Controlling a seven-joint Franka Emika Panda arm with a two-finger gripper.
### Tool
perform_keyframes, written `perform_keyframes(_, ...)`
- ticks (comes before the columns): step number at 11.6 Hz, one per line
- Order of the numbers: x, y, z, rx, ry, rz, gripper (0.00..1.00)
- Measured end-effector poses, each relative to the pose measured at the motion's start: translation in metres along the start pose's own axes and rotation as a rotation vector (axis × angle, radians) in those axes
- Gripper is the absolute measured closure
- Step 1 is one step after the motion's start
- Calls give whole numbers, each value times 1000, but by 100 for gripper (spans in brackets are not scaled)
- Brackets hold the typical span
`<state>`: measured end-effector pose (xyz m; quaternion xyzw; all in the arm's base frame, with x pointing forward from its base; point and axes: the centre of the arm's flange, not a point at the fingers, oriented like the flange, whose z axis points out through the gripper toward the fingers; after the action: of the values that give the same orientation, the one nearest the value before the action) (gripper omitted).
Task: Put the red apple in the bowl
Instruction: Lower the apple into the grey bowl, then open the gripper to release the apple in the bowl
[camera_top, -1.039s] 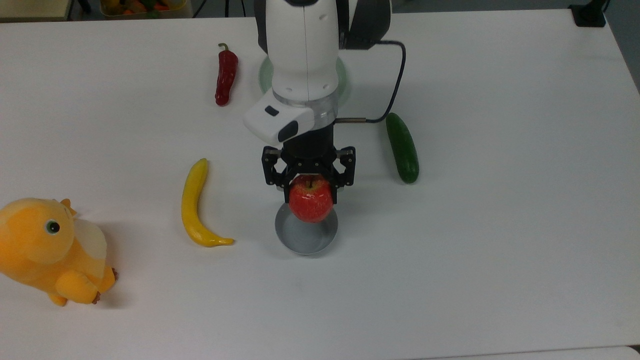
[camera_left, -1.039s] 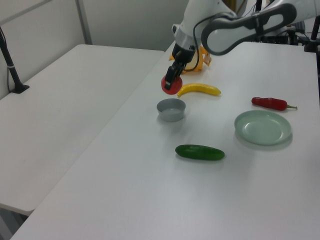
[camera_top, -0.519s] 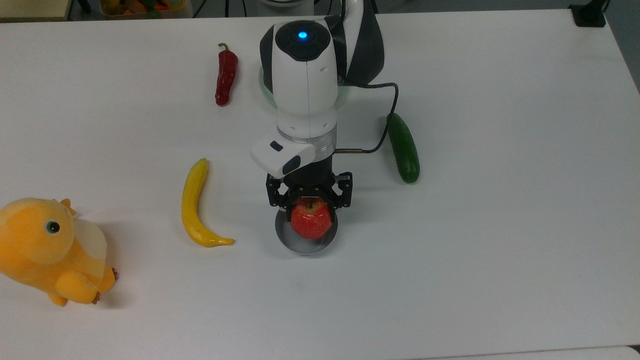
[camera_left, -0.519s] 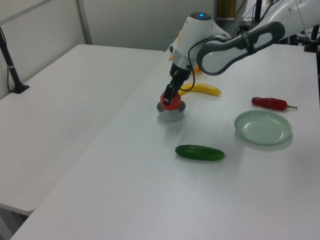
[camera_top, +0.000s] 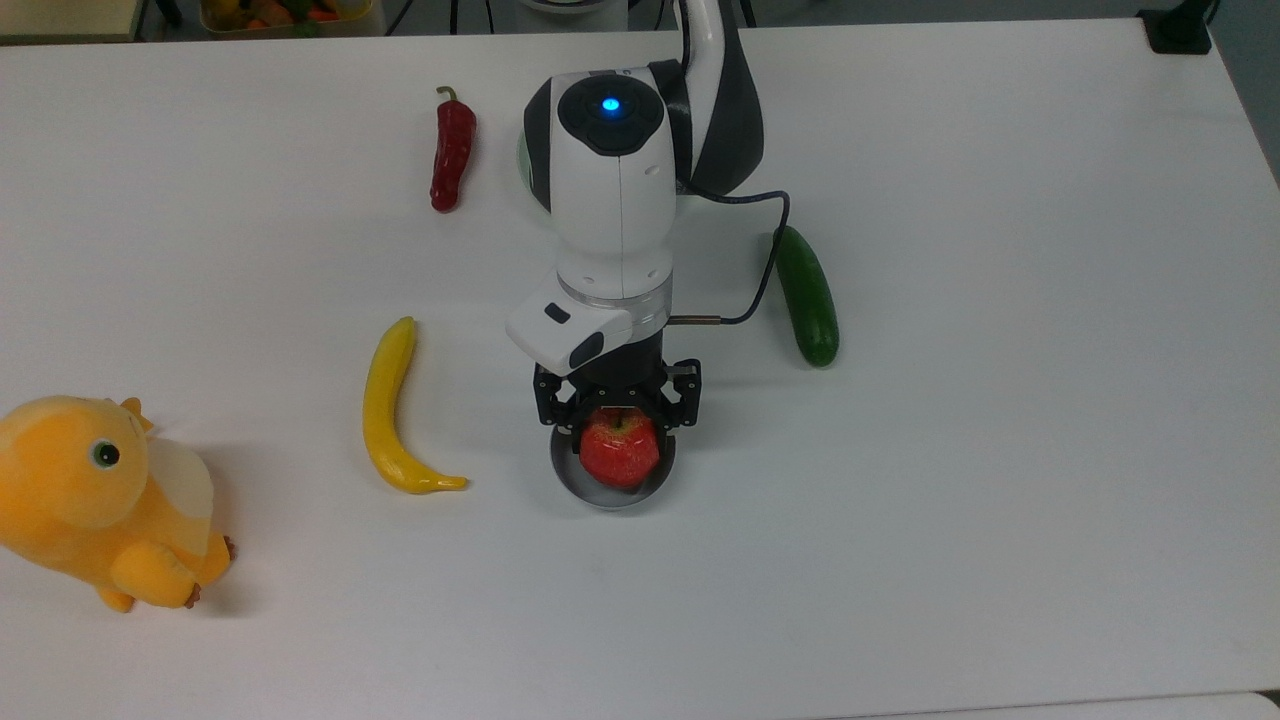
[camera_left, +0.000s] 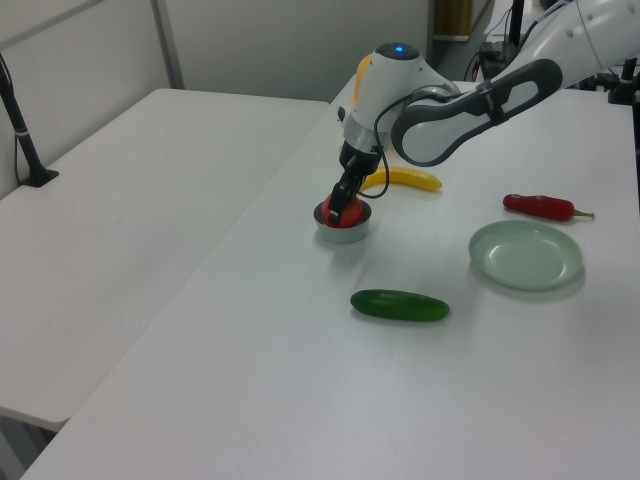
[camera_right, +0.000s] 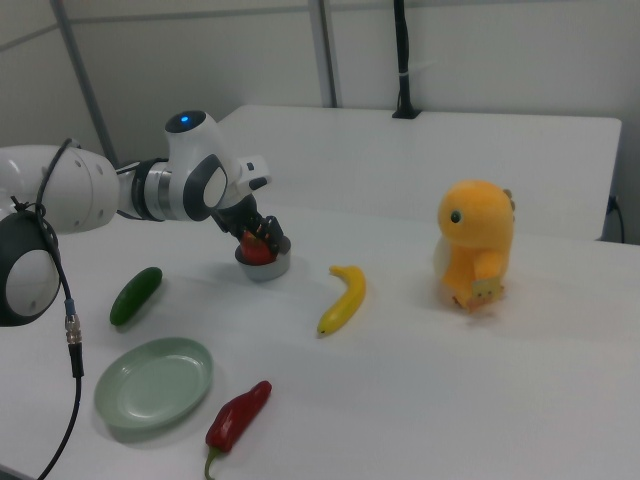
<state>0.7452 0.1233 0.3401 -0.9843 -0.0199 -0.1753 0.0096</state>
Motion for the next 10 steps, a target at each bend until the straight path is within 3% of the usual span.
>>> perform_keyframes(2, 0, 0, 1, 0, -1, 0, 17)
perform_keyframes(3, 0, 0, 1, -7, 0, -10, 4)
perform_keyframes(4, 0, 0, 1, -18, 1, -22, 0)
perform_keyframes(10, 6, 0, -10, -19, 27, -26, 0)
